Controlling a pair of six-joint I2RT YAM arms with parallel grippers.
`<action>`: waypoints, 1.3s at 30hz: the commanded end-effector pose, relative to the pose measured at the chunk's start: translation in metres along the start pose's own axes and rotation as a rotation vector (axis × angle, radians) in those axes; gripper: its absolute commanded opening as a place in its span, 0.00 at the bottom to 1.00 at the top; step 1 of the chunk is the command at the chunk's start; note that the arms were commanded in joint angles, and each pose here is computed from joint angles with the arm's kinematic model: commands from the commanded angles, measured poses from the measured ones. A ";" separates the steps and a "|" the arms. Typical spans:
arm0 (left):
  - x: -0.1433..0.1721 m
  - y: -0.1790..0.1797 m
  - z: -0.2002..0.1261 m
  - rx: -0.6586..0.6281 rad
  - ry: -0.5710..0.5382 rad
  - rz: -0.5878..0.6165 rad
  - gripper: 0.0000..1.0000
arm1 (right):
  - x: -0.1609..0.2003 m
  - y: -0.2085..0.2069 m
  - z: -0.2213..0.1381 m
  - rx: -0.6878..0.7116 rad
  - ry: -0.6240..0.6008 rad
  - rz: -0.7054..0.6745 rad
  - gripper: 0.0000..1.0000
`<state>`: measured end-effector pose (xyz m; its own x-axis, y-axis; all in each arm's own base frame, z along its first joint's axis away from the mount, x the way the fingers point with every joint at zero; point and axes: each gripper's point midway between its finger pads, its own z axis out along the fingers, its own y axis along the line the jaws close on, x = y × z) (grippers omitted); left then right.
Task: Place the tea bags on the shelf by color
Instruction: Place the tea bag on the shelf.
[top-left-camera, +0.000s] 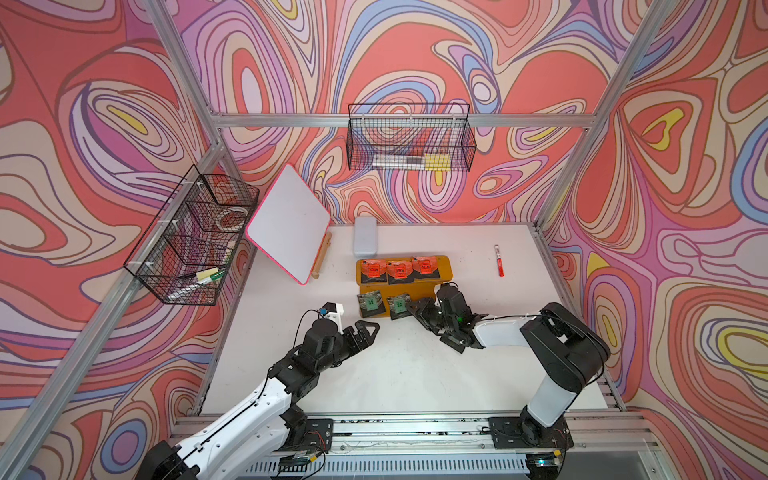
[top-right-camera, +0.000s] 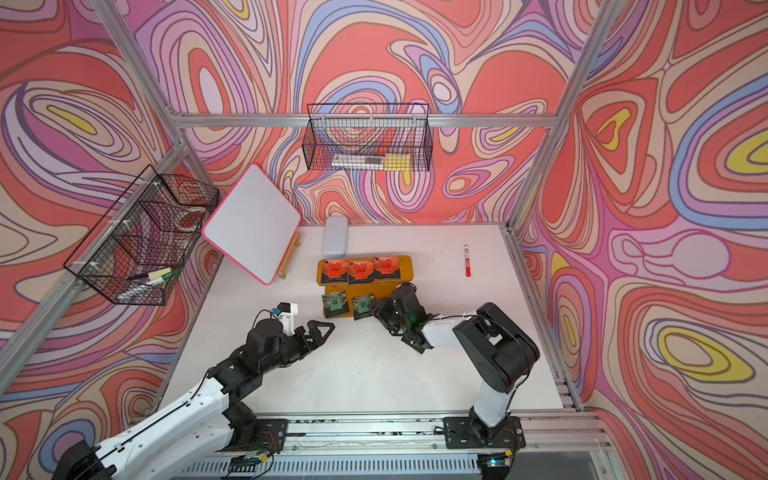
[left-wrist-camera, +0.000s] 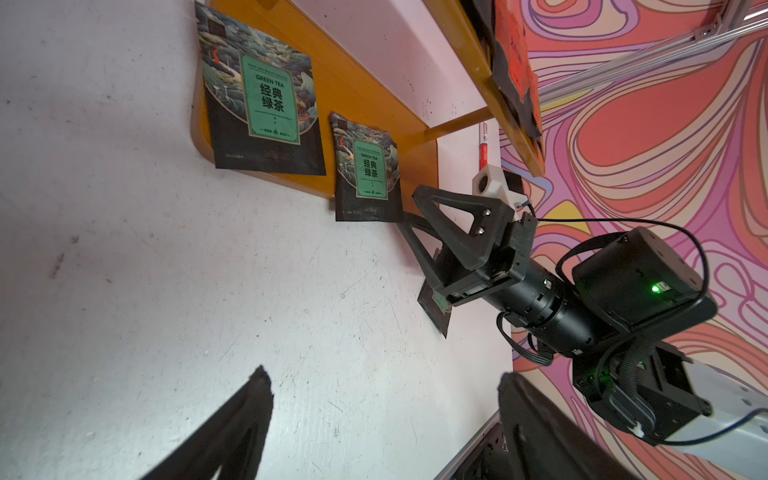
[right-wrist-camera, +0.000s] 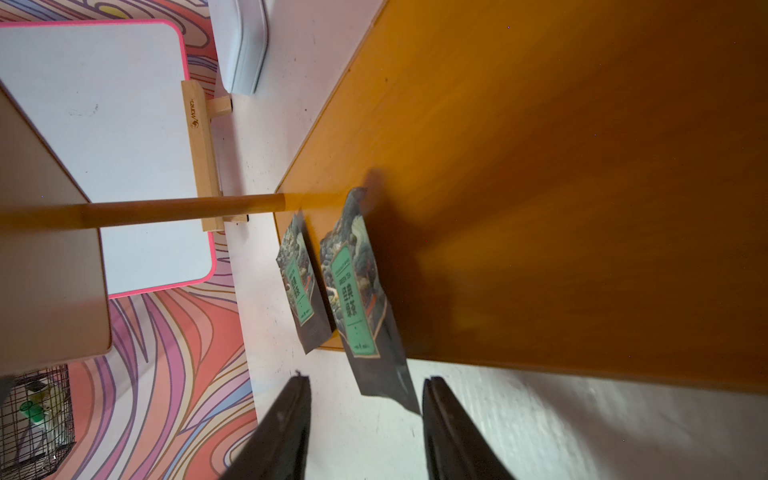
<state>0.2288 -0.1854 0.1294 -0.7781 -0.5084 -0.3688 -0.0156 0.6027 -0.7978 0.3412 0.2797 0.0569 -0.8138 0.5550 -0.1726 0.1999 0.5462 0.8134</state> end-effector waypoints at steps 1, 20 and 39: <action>-0.002 0.003 -0.001 -0.011 -0.008 0.012 0.89 | -0.003 -0.011 -0.004 0.062 -0.012 -0.001 0.46; -0.003 0.001 -0.001 -0.016 -0.009 0.020 0.89 | 0.002 -0.024 -0.016 0.117 -0.008 -0.007 0.49; -0.003 0.001 -0.001 -0.016 -0.011 0.020 0.89 | 0.031 -0.021 0.001 0.081 0.108 -0.006 0.48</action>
<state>0.2289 -0.1854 0.1270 -0.7806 -0.5066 -0.3660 -0.0213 0.6068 -0.7945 0.3109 0.2782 0.0346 -0.8607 0.4963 -0.1138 0.2477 0.6034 0.7580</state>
